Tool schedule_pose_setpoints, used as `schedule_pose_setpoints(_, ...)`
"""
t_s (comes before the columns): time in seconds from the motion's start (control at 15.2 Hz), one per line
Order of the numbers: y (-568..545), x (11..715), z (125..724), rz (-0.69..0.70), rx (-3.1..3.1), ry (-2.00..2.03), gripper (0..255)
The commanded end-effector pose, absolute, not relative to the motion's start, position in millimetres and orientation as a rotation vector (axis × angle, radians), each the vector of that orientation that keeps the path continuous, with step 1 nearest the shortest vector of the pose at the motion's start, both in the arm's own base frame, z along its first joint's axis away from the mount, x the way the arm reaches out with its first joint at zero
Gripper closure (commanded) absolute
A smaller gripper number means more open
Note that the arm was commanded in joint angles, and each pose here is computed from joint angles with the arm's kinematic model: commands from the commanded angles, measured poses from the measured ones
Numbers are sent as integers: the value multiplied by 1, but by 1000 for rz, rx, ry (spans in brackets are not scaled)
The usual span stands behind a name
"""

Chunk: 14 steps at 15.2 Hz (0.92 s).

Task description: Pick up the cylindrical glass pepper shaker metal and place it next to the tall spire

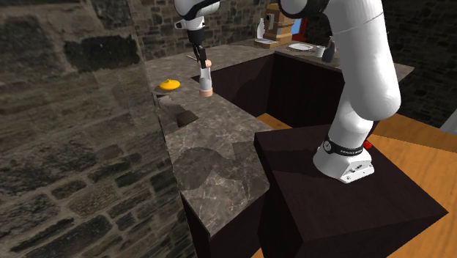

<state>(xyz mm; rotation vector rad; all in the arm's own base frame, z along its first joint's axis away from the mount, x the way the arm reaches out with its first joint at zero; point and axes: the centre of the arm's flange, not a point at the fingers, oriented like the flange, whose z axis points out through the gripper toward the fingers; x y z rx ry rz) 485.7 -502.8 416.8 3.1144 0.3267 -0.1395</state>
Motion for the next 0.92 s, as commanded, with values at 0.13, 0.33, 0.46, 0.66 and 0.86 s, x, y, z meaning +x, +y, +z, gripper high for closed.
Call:
schedule_pose_setpoints(0.13, -553, 480, 407, -138, 3114, 329, 255)
schedule_pose_setpoints(0.33, -590, 476, 400, -138, 3114, 329, 255)
schedule_pose_setpoints(0.46, -590, 476, 389, -138, 3114, 329, 255)
schedule_pose_setpoints(0.66, -590, 476, 373, -138, 3114, 329, 255)
schedule_pose_setpoints(0.86, -590, 476, 358, -138, 3114, 329, 255)
